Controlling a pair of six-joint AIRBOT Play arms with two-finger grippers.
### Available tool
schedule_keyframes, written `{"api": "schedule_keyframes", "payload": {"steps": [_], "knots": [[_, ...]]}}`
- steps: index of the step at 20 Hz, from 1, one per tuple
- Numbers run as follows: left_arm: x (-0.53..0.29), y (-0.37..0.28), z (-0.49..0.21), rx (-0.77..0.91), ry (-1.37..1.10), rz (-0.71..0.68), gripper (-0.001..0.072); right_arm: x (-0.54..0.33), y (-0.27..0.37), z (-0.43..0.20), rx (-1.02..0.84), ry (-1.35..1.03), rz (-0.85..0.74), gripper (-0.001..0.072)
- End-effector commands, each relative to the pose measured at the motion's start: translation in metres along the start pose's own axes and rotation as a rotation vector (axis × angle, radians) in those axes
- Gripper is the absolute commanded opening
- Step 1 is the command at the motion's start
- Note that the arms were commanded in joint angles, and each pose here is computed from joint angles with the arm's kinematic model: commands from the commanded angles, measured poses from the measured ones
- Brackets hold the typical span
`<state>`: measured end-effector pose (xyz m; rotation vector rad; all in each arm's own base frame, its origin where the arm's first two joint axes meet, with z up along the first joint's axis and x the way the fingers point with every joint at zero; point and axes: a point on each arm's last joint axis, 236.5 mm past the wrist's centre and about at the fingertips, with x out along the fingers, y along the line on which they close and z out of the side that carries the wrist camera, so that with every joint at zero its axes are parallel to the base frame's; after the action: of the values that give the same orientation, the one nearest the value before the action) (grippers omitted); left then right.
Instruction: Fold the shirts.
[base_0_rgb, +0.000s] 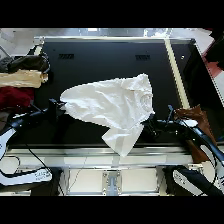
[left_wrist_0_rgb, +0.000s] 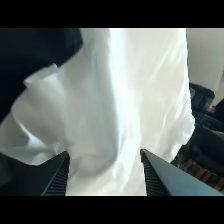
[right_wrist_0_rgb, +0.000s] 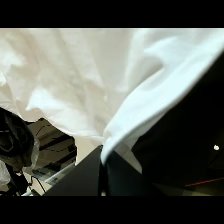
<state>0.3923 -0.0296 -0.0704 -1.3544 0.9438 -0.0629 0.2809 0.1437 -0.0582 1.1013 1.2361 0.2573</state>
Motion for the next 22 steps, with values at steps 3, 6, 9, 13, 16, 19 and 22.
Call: {"api": "schedule_keyframes", "payload": {"steps": [3,6,9,13,16,19,22], "knots": [[0.000,0.001,-0.004,0.012,0.017,0.004,0.0474,0.000,0.000,0.002,-0.001,-0.010,-0.002,0.0019],[0.003,0.010,0.007,0.021,-0.034,0.047,0.0425,0.000,-0.001,0.006,0.000,-0.026,-0.006,0.0019],[0.007,0.014,0.011,0.038,-0.066,0.078,0.0298,0.000,-0.001,0.008,-0.010,-0.032,-0.007,0.0018],[0.017,0.003,0.005,0.148,-0.054,0.074,0.0016,-0.002,0.015,0.012,-0.099,-0.059,0.054,0.0019],[-0.004,-0.078,0.018,0.303,-0.073,-0.141,0.0014,-0.031,0.069,0.023,-0.296,-0.142,0.140,0.0016],[-0.088,-0.184,0.024,0.573,-0.146,-0.337,0.0013,-0.116,0.162,0.023,-0.619,-0.345,0.214,0.0016],[-0.201,-0.262,0.014,0.791,-0.346,-0.381,0.0012,-0.237,0.243,-0.019,-0.854,-0.637,0.221,0.0015]]}}
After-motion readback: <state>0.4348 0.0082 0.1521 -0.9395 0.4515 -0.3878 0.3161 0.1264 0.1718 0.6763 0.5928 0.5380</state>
